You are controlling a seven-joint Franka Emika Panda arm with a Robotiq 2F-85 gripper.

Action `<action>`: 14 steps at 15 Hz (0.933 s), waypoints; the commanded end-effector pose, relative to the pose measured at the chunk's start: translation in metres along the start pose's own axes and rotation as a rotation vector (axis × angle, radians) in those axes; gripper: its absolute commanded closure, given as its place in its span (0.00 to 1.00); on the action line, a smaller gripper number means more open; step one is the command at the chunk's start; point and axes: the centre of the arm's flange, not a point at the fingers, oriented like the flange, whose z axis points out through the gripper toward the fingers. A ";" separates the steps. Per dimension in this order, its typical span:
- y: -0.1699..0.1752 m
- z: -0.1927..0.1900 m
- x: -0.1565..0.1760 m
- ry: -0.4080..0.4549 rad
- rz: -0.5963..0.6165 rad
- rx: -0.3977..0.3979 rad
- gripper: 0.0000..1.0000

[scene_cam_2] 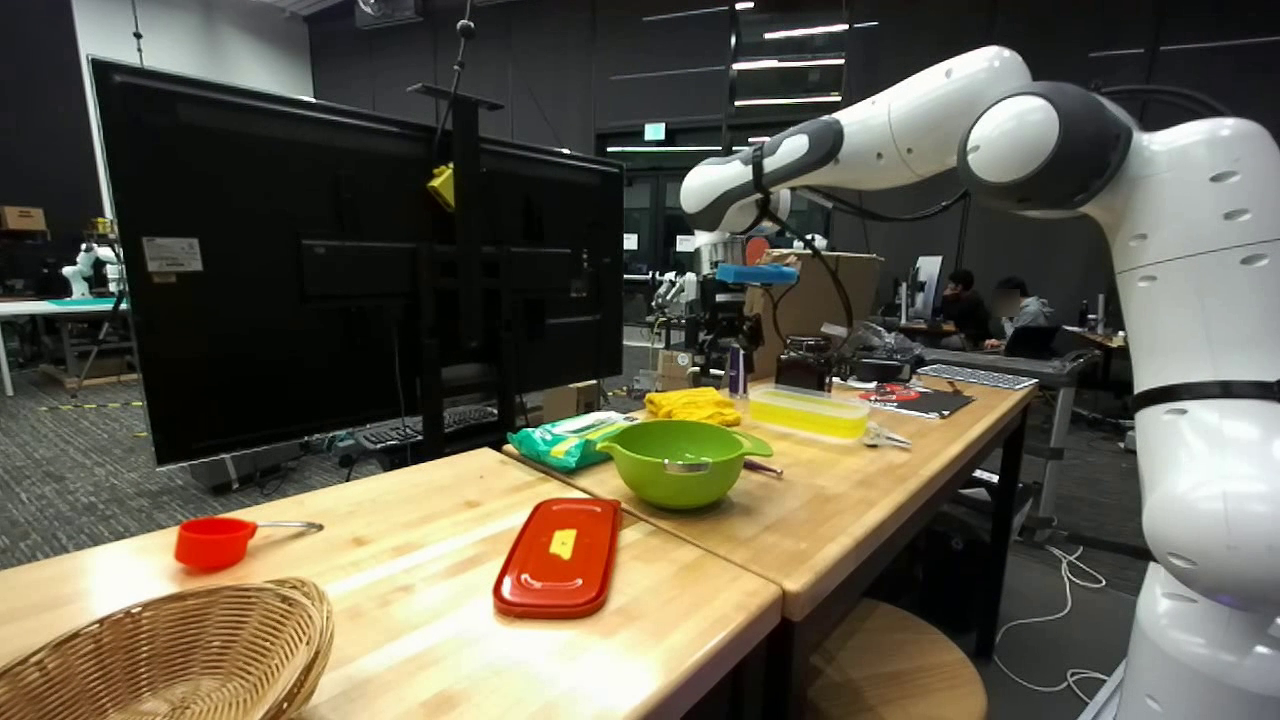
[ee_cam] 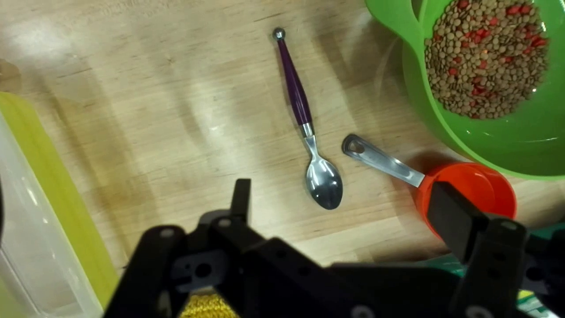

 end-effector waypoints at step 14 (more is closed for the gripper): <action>0.001 0.000 0.002 0.003 0.003 0.002 0.00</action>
